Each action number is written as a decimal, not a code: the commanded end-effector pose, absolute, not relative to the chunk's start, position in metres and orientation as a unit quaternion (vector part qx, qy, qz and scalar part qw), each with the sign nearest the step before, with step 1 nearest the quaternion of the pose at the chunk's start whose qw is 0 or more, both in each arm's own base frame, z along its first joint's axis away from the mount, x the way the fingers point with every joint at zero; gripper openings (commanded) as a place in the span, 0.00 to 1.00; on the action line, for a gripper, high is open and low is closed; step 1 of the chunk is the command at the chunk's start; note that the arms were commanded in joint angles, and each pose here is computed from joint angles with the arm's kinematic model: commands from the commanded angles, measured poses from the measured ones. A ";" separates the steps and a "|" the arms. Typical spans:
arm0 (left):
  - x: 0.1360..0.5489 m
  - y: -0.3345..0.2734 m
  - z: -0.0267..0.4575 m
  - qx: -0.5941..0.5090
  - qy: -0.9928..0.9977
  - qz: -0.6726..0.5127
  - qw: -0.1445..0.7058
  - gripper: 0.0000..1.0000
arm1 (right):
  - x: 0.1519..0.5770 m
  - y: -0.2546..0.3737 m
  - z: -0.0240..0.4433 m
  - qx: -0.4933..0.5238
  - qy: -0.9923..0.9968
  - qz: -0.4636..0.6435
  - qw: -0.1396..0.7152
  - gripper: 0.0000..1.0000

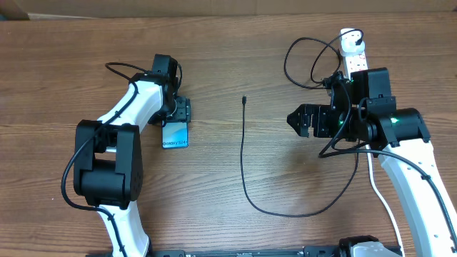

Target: Plug charger to phone and switch on socket

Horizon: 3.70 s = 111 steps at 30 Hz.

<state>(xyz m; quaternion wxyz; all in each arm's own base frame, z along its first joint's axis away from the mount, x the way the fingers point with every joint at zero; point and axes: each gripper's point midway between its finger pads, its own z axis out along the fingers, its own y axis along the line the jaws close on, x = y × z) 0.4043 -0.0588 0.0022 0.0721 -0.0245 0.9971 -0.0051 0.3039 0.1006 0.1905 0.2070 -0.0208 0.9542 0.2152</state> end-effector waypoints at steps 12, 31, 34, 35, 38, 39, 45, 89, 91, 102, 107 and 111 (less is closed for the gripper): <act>0.413 -0.072 0.037 -0.056 0.997 -0.026 0.053 0.73 | 0.309 0.103 0.201 -0.027 0.950 0.217 0.222 1.00; 0.396 -0.069 0.000 -0.060 0.997 -0.018 0.043 0.77 | 0.307 0.103 0.196 -0.026 0.952 0.216 0.216 1.00; 0.388 -0.067 -0.009 -0.060 0.997 -0.016 0.036 0.77 | 0.307 0.103 0.195 -0.025 0.952 0.216 0.214 1.00; 0.386 -0.067 -0.011 -0.060 0.997 -0.016 0.035 0.78 | 0.307 0.103 0.195 -0.025 0.952 0.216 0.214 1.00; 0.383 -0.066 -0.015 -0.060 0.998 -0.015 0.031 0.78 | 0.307 0.103 0.195 -0.026 0.952 0.217 0.214 1.00; 0.383 -0.066 -0.015 -0.060 0.998 -0.015 0.031 0.78 | 0.307 0.103 0.195 -0.024 0.952 0.218 0.214 1.00; 0.380 -0.067 -0.016 -0.059 0.998 -0.016 0.027 0.77 | 0.305 0.103 0.194 -0.024 0.953 0.217 0.211 1.00; 0.346 -0.067 -0.031 -0.060 0.998 -0.002 -0.023 0.84 | 0.308 0.103 0.196 -0.025 0.951 0.218 0.216 1.00; 0.345 -0.067 -0.031 -0.068 0.997 -0.002 -0.025 0.86 | 0.308 0.103 0.196 -0.025 0.951 0.218 0.216 1.00; 0.344 -0.067 -0.031 -0.089 0.996 -0.001 -0.027 0.84 | 0.308 0.103 0.196 -0.025 0.952 0.218 0.216 1.00; 0.348 -0.072 -0.033 -0.108 0.994 -0.007 -0.017 0.80 | 0.308 0.103 0.196 -0.025 0.952 0.218 0.216 1.00; 0.347 -0.075 -0.035 -0.102 0.995 -0.005 -0.015 0.78 | 0.308 0.103 0.196 -0.025 0.952 0.218 0.216 1.00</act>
